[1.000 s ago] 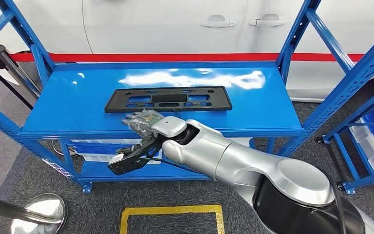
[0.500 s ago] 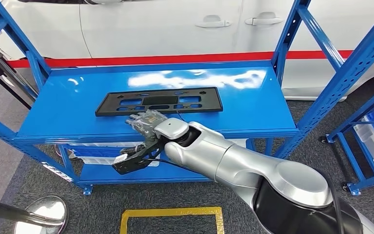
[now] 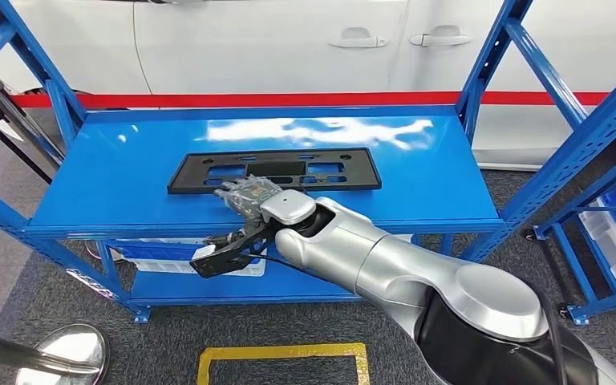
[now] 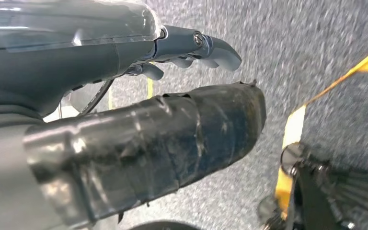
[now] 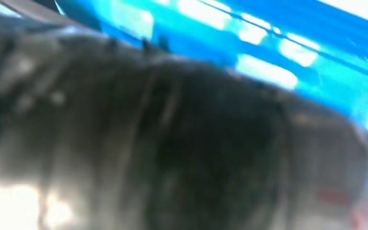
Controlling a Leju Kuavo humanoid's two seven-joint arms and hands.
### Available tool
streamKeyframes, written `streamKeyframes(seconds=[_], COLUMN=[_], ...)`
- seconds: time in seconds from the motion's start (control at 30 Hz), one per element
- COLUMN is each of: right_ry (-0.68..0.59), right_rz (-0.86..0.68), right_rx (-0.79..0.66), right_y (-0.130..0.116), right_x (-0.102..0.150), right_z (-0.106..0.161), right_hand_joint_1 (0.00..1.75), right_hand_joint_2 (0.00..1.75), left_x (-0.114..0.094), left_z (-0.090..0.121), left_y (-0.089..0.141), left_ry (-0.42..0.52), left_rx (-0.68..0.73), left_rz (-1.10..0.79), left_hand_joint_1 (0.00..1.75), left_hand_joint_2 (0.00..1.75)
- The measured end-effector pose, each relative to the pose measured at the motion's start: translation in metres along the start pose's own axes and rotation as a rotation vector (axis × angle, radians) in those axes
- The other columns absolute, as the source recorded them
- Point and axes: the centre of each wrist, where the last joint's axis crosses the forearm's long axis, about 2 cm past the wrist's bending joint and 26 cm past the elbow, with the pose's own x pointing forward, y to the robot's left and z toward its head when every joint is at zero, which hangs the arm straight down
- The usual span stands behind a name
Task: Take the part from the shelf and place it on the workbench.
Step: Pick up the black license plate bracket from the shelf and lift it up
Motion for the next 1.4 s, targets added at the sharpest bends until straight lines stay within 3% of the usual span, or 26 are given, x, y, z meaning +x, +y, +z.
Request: streamKeyframes(seconds=[1.4], right_ry=[0.02], right_rz=[-0.014], right_rx=[0.04], right_y=[0.015], right_x=[-0.004], right_z=[-0.002], right_hand_joint_1=[0.0], right_hand_joint_2=[0.0], left_x=[-0.002], left_z=[0.0], left_y=[0.0], left_ry=[0.01], left_rx=[-0.01], left_rz=[0.001], left_hand_joint_1=[0.0], left_hand_joint_2=[0.0])
